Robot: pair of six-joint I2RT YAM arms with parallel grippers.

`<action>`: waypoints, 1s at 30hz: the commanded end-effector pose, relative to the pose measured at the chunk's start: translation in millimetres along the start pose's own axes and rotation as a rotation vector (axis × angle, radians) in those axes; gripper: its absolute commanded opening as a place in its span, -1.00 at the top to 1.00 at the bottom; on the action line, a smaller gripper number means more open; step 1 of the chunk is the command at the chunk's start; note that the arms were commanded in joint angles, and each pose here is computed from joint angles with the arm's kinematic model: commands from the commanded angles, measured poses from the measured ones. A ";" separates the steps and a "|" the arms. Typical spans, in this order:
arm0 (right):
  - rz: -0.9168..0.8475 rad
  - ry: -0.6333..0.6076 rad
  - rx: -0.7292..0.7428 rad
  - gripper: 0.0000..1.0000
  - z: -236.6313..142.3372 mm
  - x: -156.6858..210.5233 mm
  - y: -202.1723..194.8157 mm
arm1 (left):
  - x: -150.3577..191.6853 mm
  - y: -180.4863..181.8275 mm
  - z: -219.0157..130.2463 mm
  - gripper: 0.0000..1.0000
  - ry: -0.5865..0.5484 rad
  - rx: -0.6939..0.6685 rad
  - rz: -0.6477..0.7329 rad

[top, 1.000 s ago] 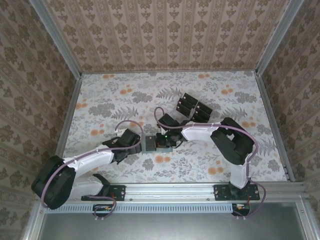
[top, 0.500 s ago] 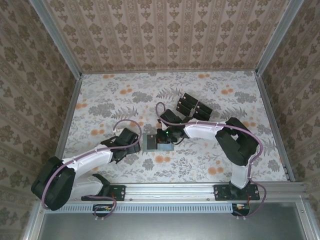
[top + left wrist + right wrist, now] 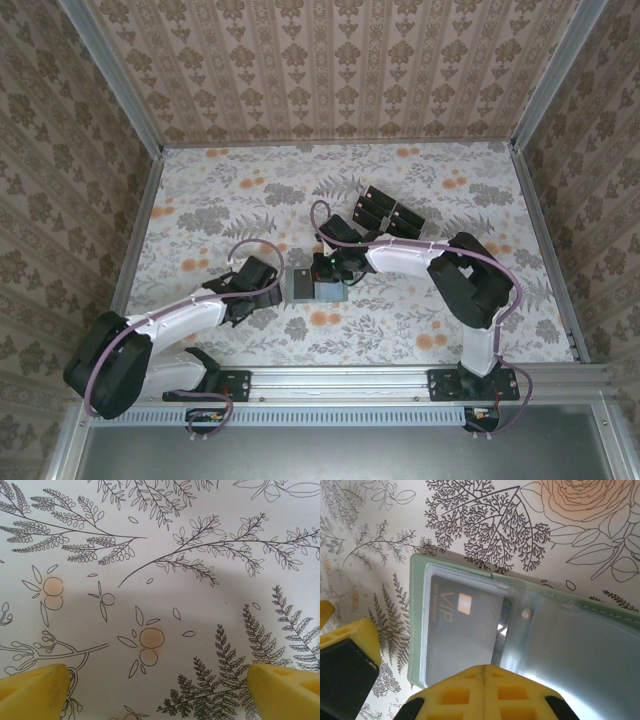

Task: Put the credit cards into the card holder
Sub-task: Insert the credit card into the card slot.

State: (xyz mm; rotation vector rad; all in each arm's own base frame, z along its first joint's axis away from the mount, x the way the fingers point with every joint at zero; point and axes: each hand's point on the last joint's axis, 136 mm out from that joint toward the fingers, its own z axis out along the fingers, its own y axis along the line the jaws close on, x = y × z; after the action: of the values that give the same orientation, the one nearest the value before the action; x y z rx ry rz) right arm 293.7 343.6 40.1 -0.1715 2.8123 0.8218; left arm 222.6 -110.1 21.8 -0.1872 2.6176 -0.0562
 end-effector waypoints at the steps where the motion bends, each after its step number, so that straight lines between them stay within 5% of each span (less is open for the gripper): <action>1: 0.025 0.009 0.030 1.00 6.3 -2.5 -6.6 | -2.7 -1.6 0.5 -1.00 0.000 0.007 0.007; 30: 0.046 0.028 -0.023 1.00 -2.6 21.1 -0.2 | 7.0 -0.1 15.0 -1.00 0.036 -0.021 0.030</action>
State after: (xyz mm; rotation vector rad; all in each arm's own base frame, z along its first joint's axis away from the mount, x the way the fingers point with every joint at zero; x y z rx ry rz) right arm 280.6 340.2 37.8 -0.1266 2.8323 0.8567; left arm 225.7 -110.6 13.7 -0.1751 2.6284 -0.0246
